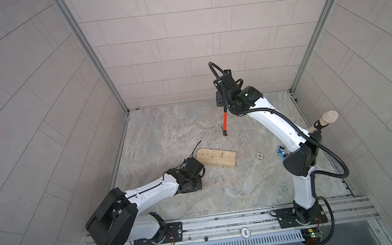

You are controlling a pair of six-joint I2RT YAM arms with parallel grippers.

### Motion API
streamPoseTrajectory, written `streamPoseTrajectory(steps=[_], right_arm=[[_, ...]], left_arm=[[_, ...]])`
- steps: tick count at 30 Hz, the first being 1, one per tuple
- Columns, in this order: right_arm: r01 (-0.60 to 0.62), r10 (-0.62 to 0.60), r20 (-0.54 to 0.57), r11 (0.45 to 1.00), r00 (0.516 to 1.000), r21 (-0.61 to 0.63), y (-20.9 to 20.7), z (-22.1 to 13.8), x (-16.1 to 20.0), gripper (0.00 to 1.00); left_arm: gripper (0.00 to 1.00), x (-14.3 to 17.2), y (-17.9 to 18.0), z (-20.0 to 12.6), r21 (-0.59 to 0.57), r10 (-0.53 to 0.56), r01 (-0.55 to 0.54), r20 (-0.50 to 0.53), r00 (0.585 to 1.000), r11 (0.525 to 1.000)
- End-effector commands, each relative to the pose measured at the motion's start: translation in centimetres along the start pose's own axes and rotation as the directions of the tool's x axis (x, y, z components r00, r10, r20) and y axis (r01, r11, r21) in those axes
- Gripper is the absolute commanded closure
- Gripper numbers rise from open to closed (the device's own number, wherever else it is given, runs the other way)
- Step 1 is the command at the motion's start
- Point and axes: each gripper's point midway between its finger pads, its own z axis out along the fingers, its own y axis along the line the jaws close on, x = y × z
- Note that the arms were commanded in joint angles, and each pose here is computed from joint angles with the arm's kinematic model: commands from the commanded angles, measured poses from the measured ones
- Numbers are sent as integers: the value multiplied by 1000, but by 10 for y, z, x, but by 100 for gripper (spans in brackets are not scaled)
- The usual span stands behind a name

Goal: Use a claw hammer to pull out a nail
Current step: Place the nail at the center of the board.

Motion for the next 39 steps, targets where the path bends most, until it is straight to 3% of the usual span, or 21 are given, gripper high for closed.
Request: streamPoseTrajectory(steps=[1, 20, 31, 39], right_arm=[[-51, 51, 70, 999, 996, -9, -8, -20, -24, 100], [-52, 52, 70, 999, 996, 4, -13, -21, -21, 100], [-50, 49, 70, 999, 996, 6, -13, -22, -20, 100], [-49, 48, 66, 999, 997, 9, -15, -23, -18, 100]], left_arm=[[94, -3, 0, 0, -12, -5, 6, 13, 1000, 1000], [84, 0, 1, 3, -19, -10, 10, -2, 1000, 1000], [83, -3, -1, 0, -11, -18, 18, 7, 1000, 1000], [70, -10, -7, -9, 21, -8, 7, 43, 999, 1000]])
